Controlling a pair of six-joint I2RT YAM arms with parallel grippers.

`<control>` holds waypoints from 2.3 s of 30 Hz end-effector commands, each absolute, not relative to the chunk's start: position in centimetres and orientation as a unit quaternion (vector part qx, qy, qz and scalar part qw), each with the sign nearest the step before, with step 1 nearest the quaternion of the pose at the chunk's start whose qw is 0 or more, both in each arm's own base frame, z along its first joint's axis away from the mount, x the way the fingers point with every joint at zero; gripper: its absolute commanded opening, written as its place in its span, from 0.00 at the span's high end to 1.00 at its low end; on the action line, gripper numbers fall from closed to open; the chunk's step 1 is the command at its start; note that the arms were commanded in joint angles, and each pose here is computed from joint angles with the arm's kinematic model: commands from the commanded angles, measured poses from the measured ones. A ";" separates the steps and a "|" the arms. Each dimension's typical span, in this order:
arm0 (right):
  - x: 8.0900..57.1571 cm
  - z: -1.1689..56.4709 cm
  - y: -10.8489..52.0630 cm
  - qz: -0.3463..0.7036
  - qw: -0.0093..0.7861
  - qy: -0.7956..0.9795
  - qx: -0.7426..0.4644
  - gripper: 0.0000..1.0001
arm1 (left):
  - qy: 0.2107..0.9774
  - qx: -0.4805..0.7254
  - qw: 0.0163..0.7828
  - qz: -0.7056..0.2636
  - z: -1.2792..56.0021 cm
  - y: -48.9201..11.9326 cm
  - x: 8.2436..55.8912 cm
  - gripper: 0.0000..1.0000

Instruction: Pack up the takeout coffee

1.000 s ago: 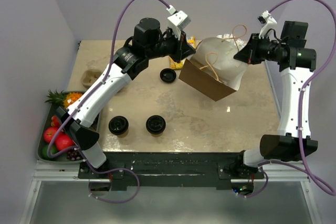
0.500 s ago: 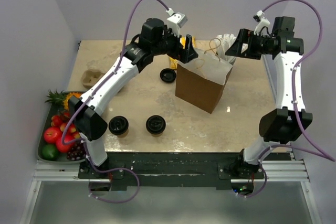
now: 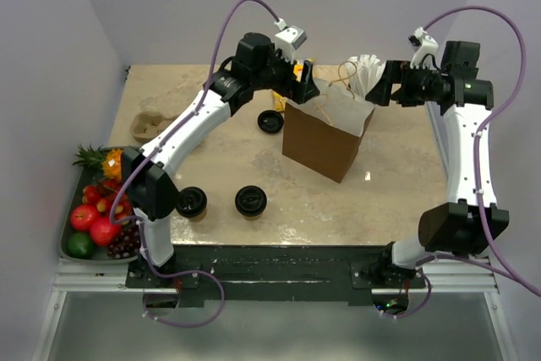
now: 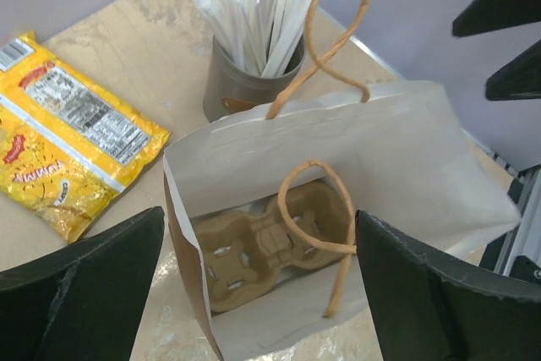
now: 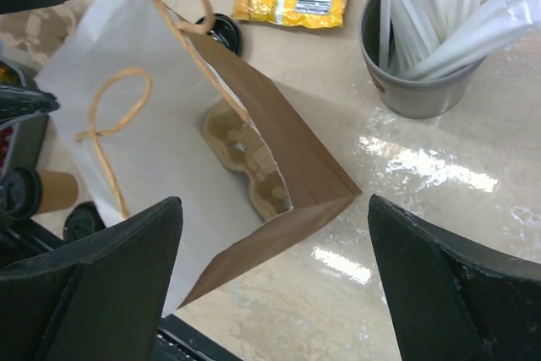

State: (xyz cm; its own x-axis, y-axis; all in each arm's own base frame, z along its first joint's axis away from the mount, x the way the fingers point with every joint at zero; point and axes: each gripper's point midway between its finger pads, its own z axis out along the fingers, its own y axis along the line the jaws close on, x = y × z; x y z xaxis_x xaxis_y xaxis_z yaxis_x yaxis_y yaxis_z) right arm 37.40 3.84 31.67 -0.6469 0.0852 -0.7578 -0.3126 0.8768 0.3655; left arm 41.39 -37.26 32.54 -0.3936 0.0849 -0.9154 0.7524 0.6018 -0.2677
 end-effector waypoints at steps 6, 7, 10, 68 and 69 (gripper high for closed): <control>41.8 34.9 0.8 0.140 0.545 0.821 -0.092 0.30 | 0.755 0.311 0.469 -0.337 29.8 -37.6 42.5 0.05; 42.3 35.1 0.6 0.134 0.554 0.817 -0.092 0.34 | 0.751 0.316 0.471 -0.339 29.9 -37.6 42.4 0.05; 42.9 35.0 0.8 0.143 0.557 0.813 -0.095 0.39 | 0.737 0.329 0.484 -0.339 31.2 -37.2 41.9 0.04; 19.9 13.3 38.1 0.267 0.232 0.535 -0.767 0.01 | 0.786 0.066 0.563 -0.246 34.6 -4.9 33.3 0.00; 19.9 13.2 38.2 0.266 0.232 0.536 -0.767 0.02 | 0.787 0.064 0.562 -0.248 34.5 -4.9 33.3 0.01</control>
State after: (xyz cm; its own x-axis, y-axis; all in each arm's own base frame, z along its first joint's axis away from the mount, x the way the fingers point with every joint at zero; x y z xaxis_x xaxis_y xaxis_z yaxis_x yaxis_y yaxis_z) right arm 19.40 37.19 12.60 0.2509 -0.7161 -0.6513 -0.9498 -0.3122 -0.0226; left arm 33.67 -4.56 33.73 -0.3768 -0.1437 -0.9151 0.3623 0.8863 -0.2883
